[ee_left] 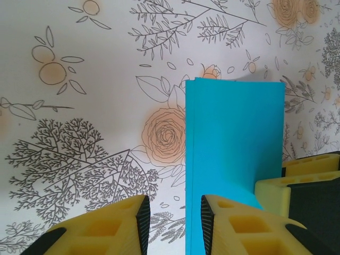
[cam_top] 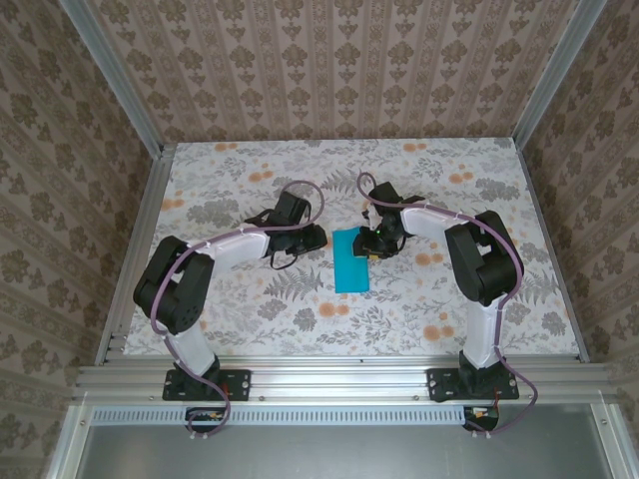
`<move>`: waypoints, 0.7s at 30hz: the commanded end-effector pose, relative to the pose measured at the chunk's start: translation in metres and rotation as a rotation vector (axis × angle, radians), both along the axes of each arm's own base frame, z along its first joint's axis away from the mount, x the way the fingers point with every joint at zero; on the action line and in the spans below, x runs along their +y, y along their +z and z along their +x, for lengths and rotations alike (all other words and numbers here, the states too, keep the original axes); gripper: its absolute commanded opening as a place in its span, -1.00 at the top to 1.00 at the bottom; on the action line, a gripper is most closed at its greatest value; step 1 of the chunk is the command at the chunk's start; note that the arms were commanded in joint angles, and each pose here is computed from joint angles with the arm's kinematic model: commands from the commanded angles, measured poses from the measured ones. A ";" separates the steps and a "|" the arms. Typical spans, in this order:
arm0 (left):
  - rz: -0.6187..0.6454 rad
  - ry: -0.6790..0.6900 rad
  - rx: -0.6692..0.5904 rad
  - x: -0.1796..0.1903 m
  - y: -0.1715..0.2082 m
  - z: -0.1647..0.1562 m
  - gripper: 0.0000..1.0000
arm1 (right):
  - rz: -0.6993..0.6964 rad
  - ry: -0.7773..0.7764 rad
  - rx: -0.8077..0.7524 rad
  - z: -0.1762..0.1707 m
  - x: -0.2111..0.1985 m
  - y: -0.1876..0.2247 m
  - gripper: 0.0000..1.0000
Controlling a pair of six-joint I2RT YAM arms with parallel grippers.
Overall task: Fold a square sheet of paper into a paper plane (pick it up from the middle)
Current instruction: Hold the square sheet of paper at the center of the table.
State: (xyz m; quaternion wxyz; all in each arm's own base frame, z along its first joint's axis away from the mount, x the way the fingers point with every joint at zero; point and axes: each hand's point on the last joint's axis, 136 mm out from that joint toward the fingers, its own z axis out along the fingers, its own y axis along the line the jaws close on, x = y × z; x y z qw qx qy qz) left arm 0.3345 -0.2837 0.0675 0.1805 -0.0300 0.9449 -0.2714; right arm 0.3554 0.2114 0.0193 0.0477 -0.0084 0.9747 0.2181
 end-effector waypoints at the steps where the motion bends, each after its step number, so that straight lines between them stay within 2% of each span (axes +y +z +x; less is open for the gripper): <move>1: 0.026 0.028 -0.001 0.012 0.002 -0.003 0.31 | -0.031 -0.011 0.043 -0.006 -0.008 -0.021 0.29; 21: -0.007 0.019 0.018 0.006 -0.003 -0.004 0.31 | -0.091 0.041 0.086 -0.017 -0.016 -0.035 0.23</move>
